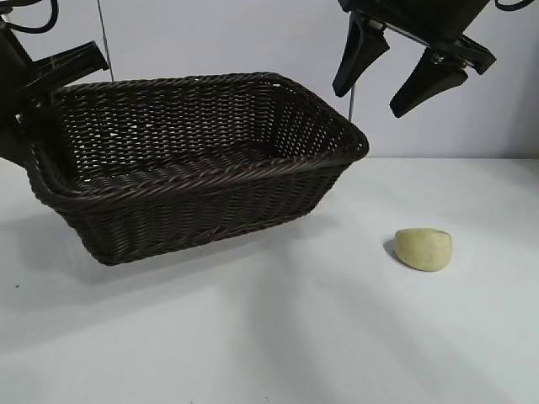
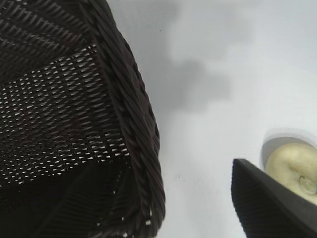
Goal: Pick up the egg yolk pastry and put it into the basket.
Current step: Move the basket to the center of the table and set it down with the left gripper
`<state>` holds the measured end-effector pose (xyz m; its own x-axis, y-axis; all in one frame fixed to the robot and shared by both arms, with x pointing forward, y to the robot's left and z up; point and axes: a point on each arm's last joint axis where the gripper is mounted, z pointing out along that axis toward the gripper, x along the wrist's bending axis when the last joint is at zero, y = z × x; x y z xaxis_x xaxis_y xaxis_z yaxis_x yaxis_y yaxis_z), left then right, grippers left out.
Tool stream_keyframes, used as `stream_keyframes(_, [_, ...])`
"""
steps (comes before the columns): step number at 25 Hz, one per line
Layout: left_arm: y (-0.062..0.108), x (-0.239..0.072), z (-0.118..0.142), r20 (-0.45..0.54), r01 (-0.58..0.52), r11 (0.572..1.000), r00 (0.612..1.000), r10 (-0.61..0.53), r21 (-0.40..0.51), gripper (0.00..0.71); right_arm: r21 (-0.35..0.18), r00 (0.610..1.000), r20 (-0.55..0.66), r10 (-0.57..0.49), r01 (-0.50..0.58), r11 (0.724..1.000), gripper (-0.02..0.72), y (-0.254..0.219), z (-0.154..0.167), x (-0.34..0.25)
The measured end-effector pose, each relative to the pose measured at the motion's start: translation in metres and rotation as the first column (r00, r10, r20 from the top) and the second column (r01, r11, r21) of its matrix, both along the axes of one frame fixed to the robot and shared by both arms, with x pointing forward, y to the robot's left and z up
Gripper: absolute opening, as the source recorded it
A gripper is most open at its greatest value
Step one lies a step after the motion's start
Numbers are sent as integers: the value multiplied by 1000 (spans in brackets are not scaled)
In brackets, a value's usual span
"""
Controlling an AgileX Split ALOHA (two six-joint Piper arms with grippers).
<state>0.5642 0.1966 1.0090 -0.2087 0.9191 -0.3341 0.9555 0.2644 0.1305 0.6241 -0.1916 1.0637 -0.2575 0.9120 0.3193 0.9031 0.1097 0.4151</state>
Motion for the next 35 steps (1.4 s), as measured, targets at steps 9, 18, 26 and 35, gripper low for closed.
stream_keyframes(9, [-13,40,-12,-63,297,954,954,-294,43,99,-1,1000,-10,4,-4,1000,537,0,0,-1])
stream_keyframes(18, [-27,63,-32,-59,394,918,917,-396,-43,99,-1,1000,-10,4,-4,1000,537,0,0,-1])
stream_keyframes(26, [-27,70,-58,-89,390,920,915,-393,-49,99,-1,1000,-11,5,-5,1000,537,0,0,-1])
stream_keyframes(35, [-16,78,-62,-62,361,931,930,-363,-42,99,-1,1000,-11,5,-5,1000,537,0,0,-1])
